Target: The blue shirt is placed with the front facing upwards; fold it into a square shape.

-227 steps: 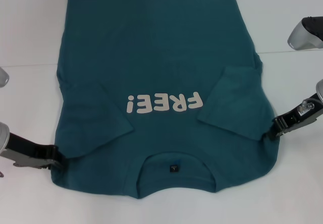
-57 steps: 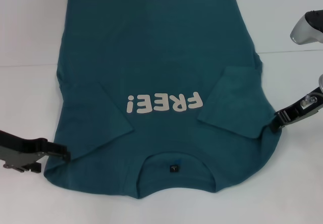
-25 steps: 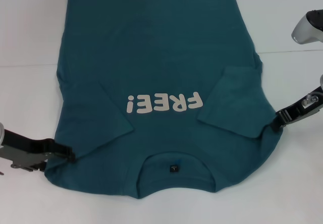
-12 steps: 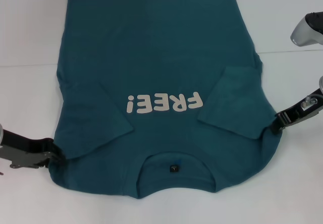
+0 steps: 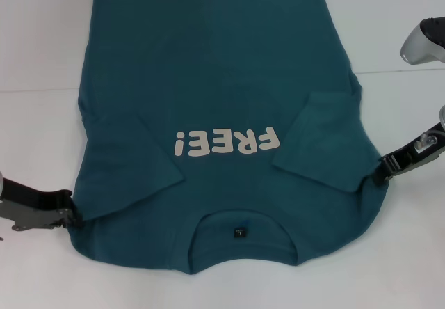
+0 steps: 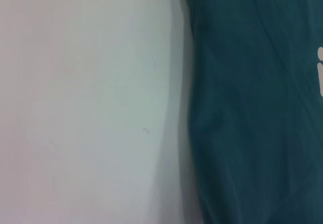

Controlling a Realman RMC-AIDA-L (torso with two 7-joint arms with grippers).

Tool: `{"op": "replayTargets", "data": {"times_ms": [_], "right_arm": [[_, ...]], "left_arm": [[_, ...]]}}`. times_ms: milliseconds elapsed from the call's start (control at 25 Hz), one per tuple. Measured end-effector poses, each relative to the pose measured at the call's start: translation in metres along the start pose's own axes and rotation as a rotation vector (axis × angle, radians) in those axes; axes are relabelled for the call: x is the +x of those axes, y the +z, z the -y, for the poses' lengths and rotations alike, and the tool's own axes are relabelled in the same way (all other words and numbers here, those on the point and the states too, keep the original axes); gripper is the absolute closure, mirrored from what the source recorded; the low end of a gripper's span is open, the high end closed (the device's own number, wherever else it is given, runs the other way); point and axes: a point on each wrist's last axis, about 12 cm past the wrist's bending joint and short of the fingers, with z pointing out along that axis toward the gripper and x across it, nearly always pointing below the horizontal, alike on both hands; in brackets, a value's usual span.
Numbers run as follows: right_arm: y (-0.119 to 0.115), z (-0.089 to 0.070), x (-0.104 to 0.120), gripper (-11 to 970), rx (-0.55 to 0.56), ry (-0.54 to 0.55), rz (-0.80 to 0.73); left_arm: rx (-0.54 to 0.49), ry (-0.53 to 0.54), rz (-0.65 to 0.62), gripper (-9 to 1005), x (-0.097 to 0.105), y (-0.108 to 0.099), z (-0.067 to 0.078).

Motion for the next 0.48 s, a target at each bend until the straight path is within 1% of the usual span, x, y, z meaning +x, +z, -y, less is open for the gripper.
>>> {"op": "replayTargets", "data": {"times_ms": [80, 320, 480], "right_arm": [[0.0, 0.0001, -0.0001, 920, 0.001, 0.0, 0.001], [-0.0011, 0.0002, -0.0008, 920, 0.003, -0.013, 0.004], [-0.0005, 0.0015, 0.0029, 920, -0.001, -0.02, -0.003]], "left_arm": [[0.001, 0.006, -0.004, 950, 0.0002, 0.0002, 0.0006], [-0.002, 0.046, -0.007, 949, -0.0009, -0.0005, 0.0033], [0.03, 0.072, 0.006, 949, 0.0003, -0.0011, 0.0037]]}}
